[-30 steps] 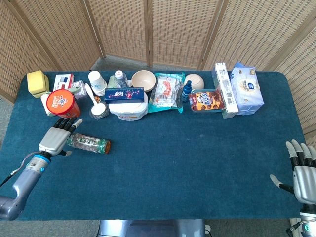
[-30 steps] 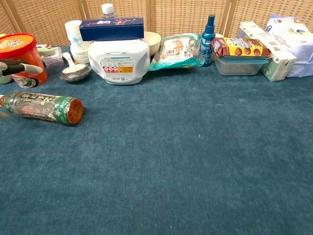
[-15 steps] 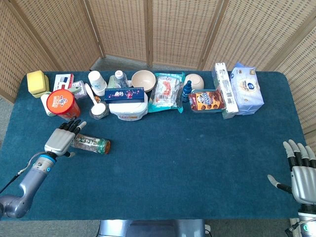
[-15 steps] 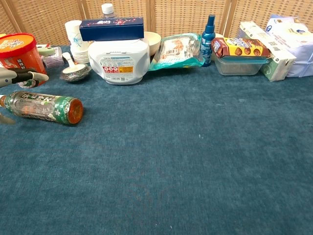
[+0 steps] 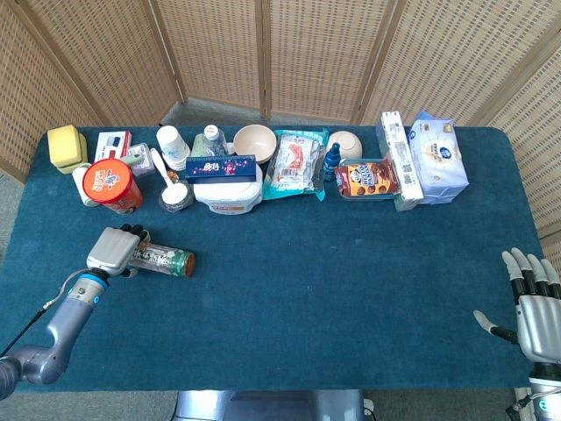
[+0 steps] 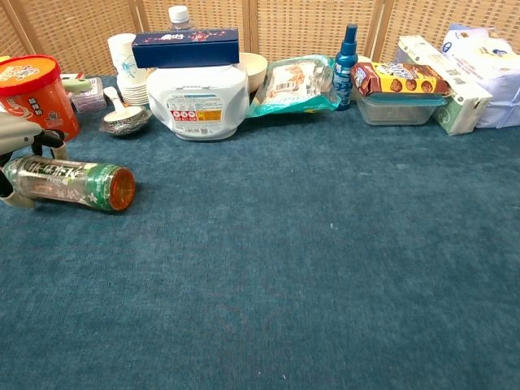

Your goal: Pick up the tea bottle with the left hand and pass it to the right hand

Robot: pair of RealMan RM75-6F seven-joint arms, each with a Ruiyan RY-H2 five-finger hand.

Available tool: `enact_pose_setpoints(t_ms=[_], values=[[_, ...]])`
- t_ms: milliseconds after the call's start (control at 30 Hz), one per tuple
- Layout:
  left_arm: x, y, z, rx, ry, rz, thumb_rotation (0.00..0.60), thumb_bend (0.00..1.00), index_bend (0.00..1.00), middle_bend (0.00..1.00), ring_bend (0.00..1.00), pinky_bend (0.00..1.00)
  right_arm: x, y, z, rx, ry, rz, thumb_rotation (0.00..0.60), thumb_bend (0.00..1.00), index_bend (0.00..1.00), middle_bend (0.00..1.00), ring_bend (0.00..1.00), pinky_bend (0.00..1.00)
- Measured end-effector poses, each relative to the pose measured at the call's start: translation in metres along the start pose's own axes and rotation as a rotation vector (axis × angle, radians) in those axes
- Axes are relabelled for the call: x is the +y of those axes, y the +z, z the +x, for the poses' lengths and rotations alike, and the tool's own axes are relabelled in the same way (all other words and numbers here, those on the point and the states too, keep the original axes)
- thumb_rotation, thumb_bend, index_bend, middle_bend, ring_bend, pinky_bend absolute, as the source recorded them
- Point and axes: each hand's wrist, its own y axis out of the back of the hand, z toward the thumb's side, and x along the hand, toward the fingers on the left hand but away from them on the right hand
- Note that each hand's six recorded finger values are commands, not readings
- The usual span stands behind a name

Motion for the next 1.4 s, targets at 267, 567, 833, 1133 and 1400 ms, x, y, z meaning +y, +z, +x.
enact_pose_setpoints(t_ms=[267, 567, 833, 1133, 1400], values=[[-0.003, 0.007, 0.002, 0.012, 0.001, 0.045, 0.600, 0.16, 0.58, 0.53, 0.51, 0.64, 0.000, 0.000, 0.000, 0.002, 0.002, -0.004, 0.494, 0.00, 0.00, 0.00, 0.00, 0.00], [0.012, 0.012, -0.003, -0.004, 0.045, -0.013, 0.600, 0.17, 0.58, 0.53, 0.51, 0.65, 0.001, -0.001, 0.000, -0.001, 0.002, -0.009, 0.494, 0.00, 0.00, 0.00, 0.00, 0.00], [0.053, 0.021, -0.019, -0.056, 0.123, -0.074, 0.600, 0.17, 0.58, 0.53, 0.51, 0.65, -0.004, 0.003, 0.001, 0.009, 0.029, -0.013, 0.493, 0.00, 0.00, 0.00, 0.00, 0.00], [0.095, 0.036, -0.028, -0.101, 0.191, -0.107, 0.600, 0.17, 0.58, 0.53, 0.51, 0.65, -0.010, 0.013, 0.004, 0.037, 0.067, -0.023, 0.492, 0.00, 0.00, 0.00, 0.00, 0.00], [0.139, 0.071, -0.030, -0.158, 0.235, -0.148, 0.600, 0.17, 0.58, 0.53, 0.51, 0.65, -0.027, 0.053, 0.007, 0.144, 0.201, -0.167, 0.493, 0.00, 0.00, 0.00, 0.00, 0.00]])
